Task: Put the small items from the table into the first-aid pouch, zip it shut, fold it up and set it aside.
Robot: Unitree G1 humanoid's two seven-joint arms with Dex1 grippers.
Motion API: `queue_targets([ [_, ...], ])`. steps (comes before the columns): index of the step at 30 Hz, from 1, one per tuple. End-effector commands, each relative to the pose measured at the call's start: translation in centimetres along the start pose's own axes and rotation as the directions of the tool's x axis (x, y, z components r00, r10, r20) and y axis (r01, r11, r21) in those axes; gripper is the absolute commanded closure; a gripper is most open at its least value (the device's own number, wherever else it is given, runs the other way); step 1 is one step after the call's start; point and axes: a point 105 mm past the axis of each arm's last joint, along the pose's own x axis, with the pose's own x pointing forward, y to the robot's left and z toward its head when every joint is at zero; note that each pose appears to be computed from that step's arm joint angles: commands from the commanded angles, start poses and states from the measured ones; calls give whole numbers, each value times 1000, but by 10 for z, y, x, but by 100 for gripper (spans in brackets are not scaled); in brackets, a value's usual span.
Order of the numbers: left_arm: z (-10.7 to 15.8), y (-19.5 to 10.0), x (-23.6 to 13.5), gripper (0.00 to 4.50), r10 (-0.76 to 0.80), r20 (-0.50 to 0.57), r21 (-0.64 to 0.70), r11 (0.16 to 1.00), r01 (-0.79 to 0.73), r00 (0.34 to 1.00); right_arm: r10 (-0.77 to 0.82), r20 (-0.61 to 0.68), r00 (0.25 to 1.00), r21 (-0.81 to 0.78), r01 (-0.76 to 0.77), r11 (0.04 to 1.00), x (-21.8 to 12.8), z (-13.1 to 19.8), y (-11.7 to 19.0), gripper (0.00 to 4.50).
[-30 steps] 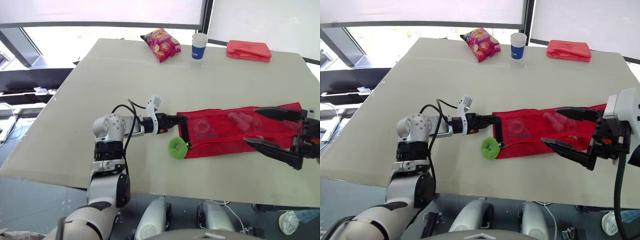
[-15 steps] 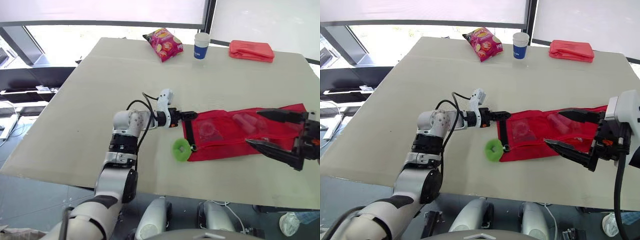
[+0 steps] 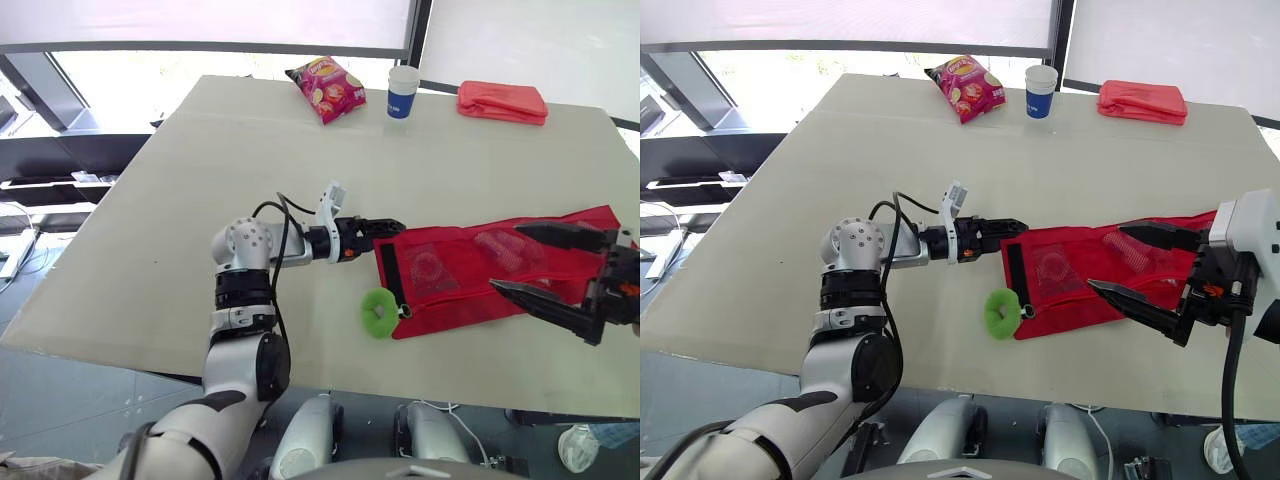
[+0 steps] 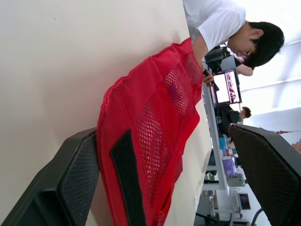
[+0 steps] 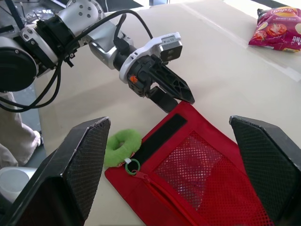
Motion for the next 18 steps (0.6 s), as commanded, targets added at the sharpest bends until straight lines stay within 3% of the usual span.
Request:
queue_targets([
  [1,2,-14,0,0,-31,-14,47,998,31,999,-4,24,1000,-40,5,999,-1,8,2,16],
  [11,-30,-6,1,0,-30,-70,24,999,32,997,-8,9,1000,-27,8,1000,-3,5,6,16],
  [14,-36,-4,0,77,-38,-70,3,999,39,997,-10,1,1000,-17,10,1000,-3,3,7,10],
  [18,-38,-5,2,258,-69,-59,-26,997,67,996,-7,-17,1000,14,7,1000,-4,-1,9,10],
])
